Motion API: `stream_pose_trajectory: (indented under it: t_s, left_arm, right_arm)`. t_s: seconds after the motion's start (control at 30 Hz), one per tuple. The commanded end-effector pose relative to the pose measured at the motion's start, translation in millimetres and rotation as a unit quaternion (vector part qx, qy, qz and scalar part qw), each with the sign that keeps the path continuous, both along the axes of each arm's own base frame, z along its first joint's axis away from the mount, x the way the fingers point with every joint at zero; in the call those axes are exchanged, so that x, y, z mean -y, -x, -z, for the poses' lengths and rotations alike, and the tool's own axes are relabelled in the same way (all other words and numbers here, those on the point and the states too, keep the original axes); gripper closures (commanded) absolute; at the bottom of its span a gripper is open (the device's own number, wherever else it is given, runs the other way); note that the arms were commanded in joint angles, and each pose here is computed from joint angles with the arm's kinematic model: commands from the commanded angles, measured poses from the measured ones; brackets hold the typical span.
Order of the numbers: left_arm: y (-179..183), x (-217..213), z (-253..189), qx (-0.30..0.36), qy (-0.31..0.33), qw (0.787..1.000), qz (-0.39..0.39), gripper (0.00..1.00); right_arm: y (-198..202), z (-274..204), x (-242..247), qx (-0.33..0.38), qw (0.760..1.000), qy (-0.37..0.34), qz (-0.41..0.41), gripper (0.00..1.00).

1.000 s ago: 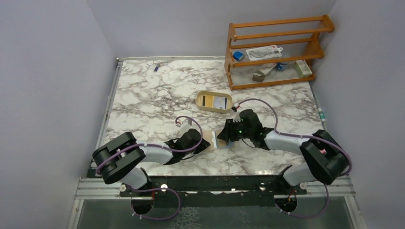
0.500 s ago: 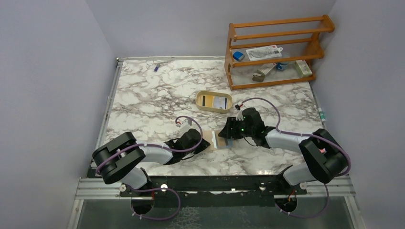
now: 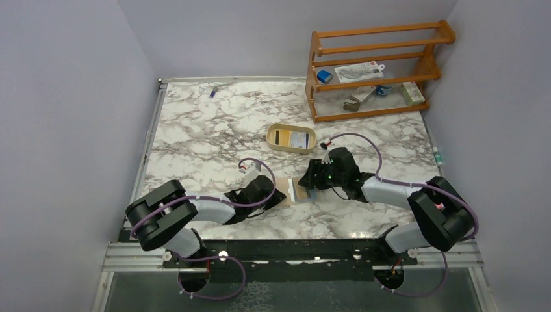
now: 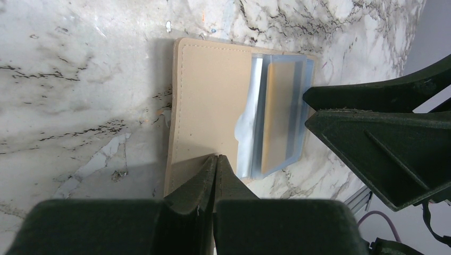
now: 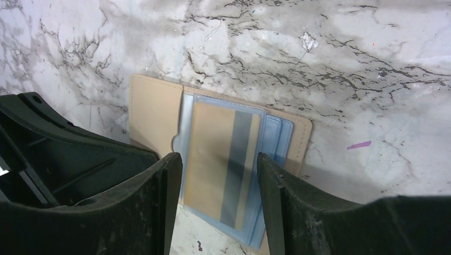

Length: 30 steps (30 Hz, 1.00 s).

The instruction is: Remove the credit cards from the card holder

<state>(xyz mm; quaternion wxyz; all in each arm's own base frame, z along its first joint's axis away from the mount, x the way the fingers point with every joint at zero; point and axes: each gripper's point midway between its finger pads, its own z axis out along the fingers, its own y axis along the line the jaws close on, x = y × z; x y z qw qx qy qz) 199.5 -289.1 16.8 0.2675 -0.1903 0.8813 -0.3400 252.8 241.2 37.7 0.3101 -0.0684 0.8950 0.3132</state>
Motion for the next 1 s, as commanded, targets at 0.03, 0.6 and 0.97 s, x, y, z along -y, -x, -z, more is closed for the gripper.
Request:
stream_pose_trajectory:
  t_s: [0.03, 0.6, 0.97]
  left_arm:
    - [31, -48, 56, -0.063, -0.12, 0.991, 0.005, 1.0]
    - [32, -45, 60, -0.069, -0.122, 0.99, 0.01, 1.0]
    - [33, -48, 60, -0.068, -0.121, 0.99, 0.008, 1.0]
  right_arm:
    - [14, 26, 20, -0.031, 0.998, 0.049, 0.009, 0.4]
    - [30, 6, -14, -0.038, 0.996, -0.044, -0.064, 0.41]
    - [35, 15, -15, -0.069, 0.995, -0.059, -0.046, 0.41]
